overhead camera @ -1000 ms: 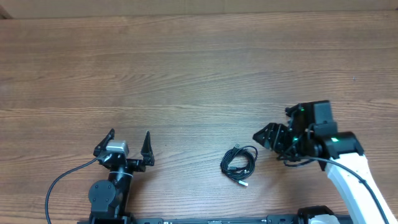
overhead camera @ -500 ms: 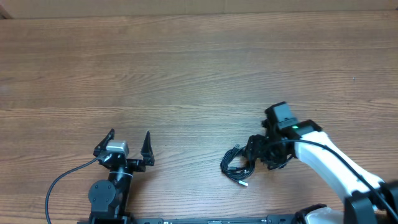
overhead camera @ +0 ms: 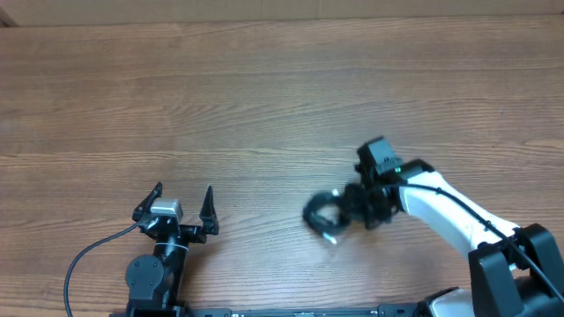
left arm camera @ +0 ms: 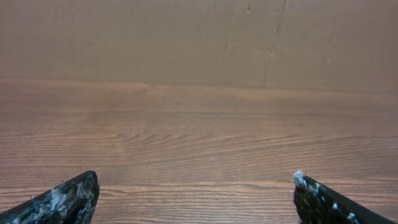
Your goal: Untangle cables
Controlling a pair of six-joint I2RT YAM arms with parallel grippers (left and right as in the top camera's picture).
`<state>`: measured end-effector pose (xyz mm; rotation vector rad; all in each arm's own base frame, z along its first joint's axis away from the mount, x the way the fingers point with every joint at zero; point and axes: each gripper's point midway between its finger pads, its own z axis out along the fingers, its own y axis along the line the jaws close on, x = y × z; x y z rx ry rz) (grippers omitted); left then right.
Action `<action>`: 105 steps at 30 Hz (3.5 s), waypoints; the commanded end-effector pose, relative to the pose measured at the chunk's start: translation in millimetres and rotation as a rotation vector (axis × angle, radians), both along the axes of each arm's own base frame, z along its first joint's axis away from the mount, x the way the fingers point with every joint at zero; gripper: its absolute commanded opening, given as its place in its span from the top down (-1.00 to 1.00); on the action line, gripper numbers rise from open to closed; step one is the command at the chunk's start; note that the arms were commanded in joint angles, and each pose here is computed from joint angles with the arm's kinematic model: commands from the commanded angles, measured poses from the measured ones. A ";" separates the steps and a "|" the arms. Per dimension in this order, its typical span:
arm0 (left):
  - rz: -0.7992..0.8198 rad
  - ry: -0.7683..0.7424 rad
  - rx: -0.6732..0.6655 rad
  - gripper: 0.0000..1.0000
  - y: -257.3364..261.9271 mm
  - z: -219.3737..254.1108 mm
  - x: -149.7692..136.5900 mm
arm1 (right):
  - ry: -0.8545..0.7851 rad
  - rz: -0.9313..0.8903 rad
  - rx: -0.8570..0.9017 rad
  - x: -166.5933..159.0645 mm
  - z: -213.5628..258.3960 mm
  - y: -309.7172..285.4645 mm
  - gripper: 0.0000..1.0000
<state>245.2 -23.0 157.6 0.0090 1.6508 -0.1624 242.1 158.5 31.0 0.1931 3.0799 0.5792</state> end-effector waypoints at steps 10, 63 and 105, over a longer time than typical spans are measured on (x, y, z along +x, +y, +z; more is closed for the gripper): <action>-0.006 -0.006 0.021 -0.99 -0.4 -1.0 -0.2 | -0.356 0.296 0.237 58.6 72.3 64.1 -0.15; -0.717 0.994 -0.137 -0.61 -155.1 5.9 76.7 | -0.371 -0.027 0.131 91.3 172.8 -45.7 -1.00; -0.699 1.398 0.124 0.61 -200.3 -182.6 48.4 | -0.366 -0.027 0.130 90.4 172.3 -45.8 -1.00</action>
